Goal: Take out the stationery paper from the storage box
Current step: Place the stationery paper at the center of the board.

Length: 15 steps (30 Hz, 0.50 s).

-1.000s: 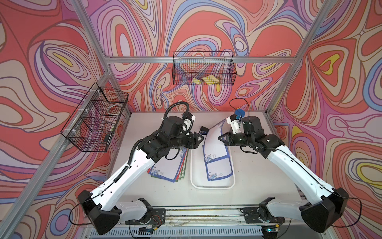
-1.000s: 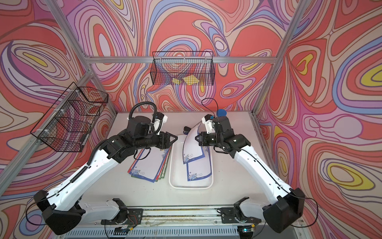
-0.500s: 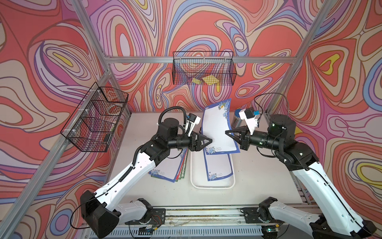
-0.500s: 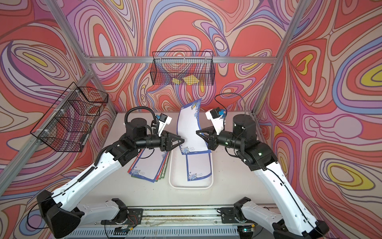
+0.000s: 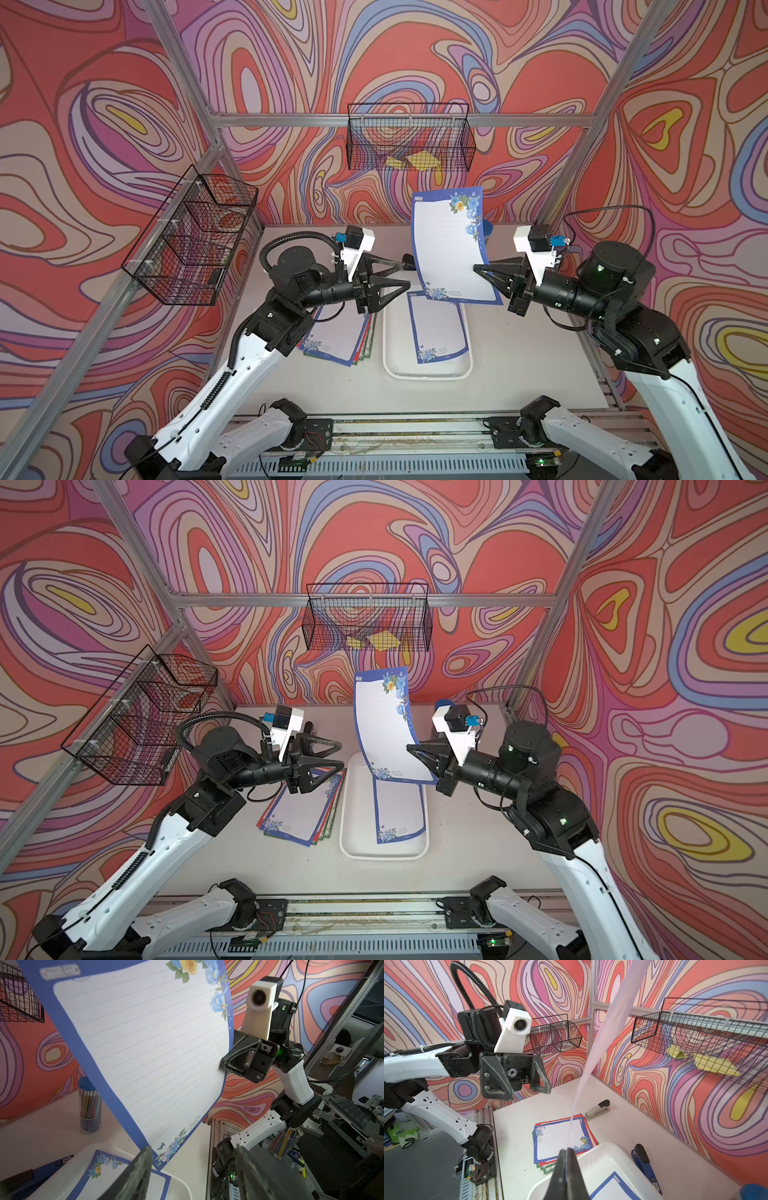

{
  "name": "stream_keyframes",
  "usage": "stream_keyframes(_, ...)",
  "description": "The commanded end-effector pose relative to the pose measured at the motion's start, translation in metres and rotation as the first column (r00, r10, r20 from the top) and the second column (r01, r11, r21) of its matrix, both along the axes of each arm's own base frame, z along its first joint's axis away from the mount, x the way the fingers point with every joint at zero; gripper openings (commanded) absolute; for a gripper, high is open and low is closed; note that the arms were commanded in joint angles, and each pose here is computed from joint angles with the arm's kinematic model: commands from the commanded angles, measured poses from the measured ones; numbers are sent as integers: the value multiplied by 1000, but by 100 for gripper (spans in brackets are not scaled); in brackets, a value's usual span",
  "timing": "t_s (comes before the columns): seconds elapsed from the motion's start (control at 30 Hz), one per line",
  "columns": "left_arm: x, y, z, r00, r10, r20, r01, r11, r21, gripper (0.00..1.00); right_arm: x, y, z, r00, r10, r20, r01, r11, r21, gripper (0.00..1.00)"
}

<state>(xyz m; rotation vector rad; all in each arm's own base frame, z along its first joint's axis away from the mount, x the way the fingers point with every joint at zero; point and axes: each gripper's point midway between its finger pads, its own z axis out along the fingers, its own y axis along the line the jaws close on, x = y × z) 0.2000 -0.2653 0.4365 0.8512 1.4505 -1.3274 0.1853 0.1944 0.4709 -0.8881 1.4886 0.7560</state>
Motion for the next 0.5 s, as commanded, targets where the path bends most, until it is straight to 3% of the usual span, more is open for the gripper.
stream_keyframes(0.0, -2, 0, 12, 997, -70, 43, 72, 995, -62, 67, -16, -2, 12, 996, 44, 77, -45, 999, 5, 0)
stream_keyframes(0.3, 12, 0, 22, 992, -127, 20, 129, 981, -141, 66, -41, 4, 34, 980, 147, 133, -161, 982, 102, 0)
stream_keyframes(0.47, 0, 0, 35, 972, -230, 53, 236, 954, -184, 64, -42, 4, 36, 980, 156, 126, -172, 977, 128, 0)
